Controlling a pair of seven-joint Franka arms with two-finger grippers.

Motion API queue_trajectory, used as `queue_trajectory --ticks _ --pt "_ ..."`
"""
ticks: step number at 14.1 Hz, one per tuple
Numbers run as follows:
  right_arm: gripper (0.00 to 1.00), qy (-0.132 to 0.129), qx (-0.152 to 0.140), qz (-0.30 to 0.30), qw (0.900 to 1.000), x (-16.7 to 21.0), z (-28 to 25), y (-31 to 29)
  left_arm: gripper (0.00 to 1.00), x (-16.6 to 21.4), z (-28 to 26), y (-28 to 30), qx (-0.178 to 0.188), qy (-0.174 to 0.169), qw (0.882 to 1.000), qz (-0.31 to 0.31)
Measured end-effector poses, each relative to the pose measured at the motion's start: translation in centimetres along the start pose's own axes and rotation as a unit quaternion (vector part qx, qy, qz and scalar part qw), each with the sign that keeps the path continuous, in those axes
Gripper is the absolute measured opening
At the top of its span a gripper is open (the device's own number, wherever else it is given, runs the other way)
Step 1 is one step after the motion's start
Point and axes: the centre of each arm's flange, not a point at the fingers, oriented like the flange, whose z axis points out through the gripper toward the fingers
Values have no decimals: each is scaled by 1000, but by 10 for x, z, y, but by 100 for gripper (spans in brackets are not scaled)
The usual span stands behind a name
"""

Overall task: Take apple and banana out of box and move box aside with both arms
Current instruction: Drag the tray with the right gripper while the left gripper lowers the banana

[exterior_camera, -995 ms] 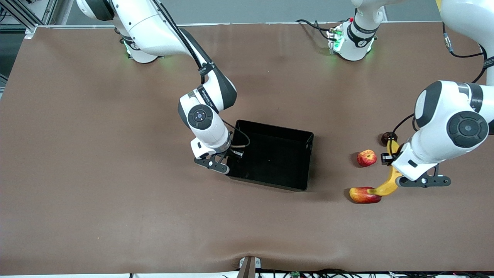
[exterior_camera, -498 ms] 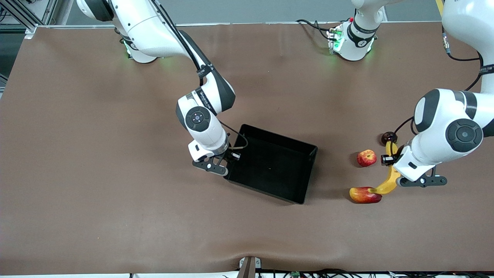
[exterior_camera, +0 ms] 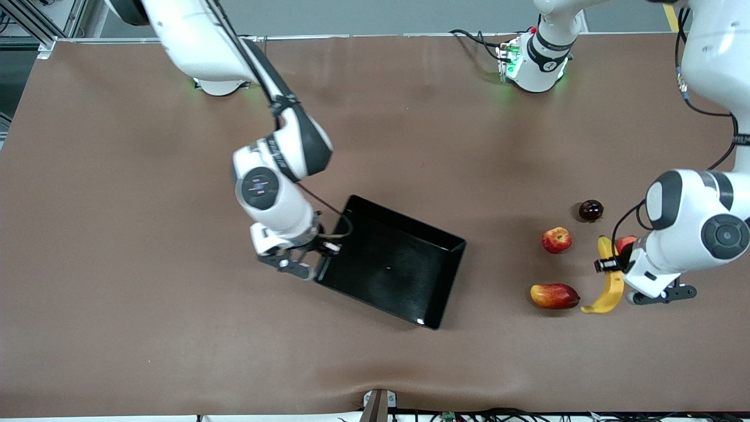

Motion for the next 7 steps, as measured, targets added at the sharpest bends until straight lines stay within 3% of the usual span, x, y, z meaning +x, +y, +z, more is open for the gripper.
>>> queue_trajectory --ticks 4,7 --pt "6 -82 -47 -37 995 50 -64 101 37 14 64 0 25 40 996 -74" --pt "6 -110 -36 -83 990 99 -101 197 37 14 82 1 40 46 994 -88"
